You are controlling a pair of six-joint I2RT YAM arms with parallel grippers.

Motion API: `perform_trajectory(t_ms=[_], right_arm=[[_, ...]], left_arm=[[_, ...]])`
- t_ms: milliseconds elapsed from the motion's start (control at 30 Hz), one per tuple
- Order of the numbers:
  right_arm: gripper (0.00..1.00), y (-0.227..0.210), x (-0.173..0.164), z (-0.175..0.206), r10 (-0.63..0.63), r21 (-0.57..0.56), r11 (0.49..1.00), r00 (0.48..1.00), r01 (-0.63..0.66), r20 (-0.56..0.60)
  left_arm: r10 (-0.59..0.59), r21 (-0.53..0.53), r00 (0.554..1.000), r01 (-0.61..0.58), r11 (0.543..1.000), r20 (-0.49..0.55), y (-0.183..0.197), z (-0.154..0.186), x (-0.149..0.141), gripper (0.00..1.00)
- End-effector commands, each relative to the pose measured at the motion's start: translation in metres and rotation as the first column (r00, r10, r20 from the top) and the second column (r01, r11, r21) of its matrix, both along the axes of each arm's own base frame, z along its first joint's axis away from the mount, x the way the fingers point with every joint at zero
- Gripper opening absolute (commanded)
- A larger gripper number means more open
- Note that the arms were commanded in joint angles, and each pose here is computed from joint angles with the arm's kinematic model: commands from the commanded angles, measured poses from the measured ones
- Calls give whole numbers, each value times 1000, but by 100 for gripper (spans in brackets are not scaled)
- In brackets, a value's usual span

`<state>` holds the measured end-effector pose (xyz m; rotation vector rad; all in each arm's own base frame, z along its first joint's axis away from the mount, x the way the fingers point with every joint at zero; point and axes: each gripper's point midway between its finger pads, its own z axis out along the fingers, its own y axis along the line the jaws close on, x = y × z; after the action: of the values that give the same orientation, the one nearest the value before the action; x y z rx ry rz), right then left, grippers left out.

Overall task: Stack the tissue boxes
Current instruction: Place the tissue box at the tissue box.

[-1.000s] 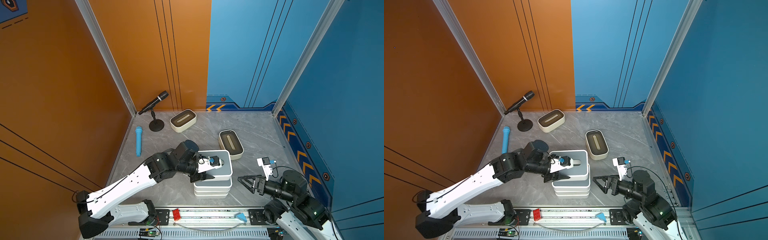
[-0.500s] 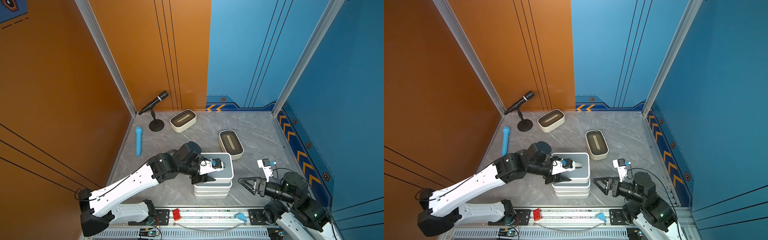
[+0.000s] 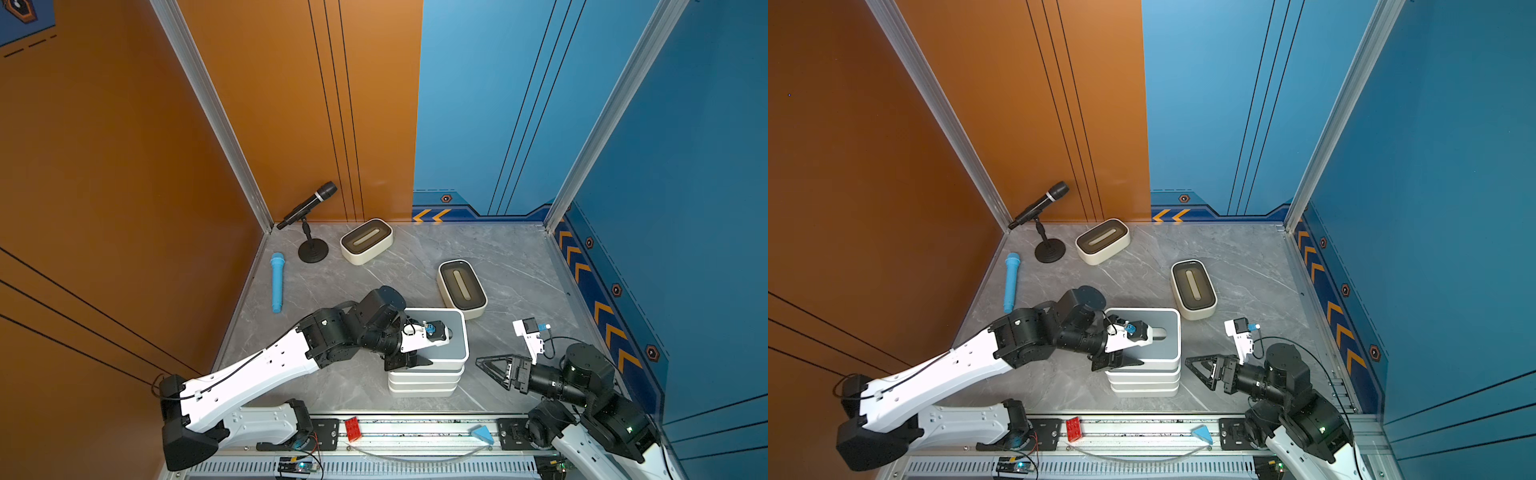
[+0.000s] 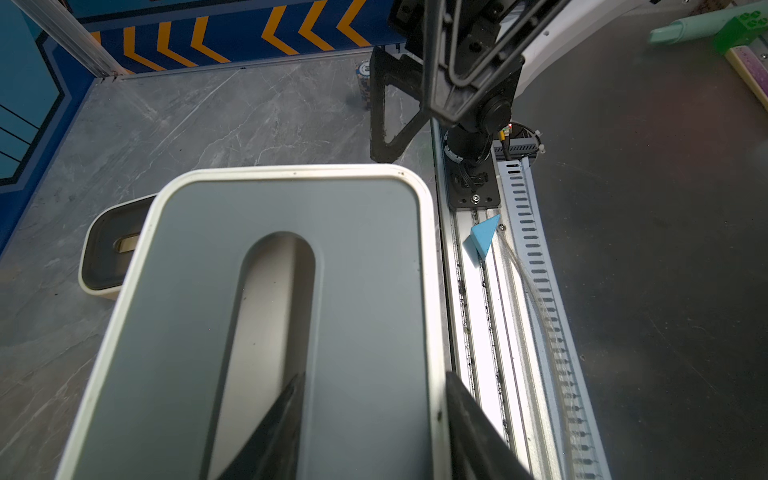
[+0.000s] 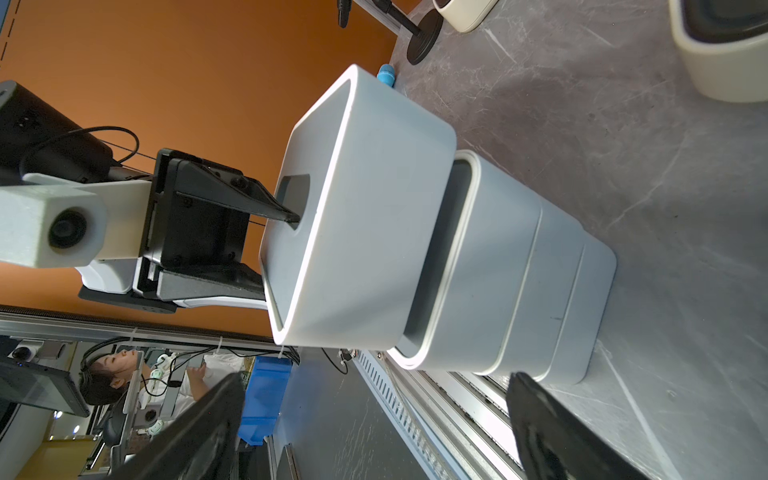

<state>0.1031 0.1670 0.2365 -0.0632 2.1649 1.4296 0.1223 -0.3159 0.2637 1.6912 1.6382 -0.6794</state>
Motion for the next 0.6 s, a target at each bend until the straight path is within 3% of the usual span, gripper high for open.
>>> perform_trajectory(t_ms=[0,567], right_arm=[[100,3,2,2,11,20,1000,1000,-11,5],[100,4,1,-1,17,24,1000,1000,-17,0]], left_arm=[[4,-28,1000,-3,1000,15,-6,5,0,29],[27,-48,1000,-27,998,12,-7,5,-2,29]])
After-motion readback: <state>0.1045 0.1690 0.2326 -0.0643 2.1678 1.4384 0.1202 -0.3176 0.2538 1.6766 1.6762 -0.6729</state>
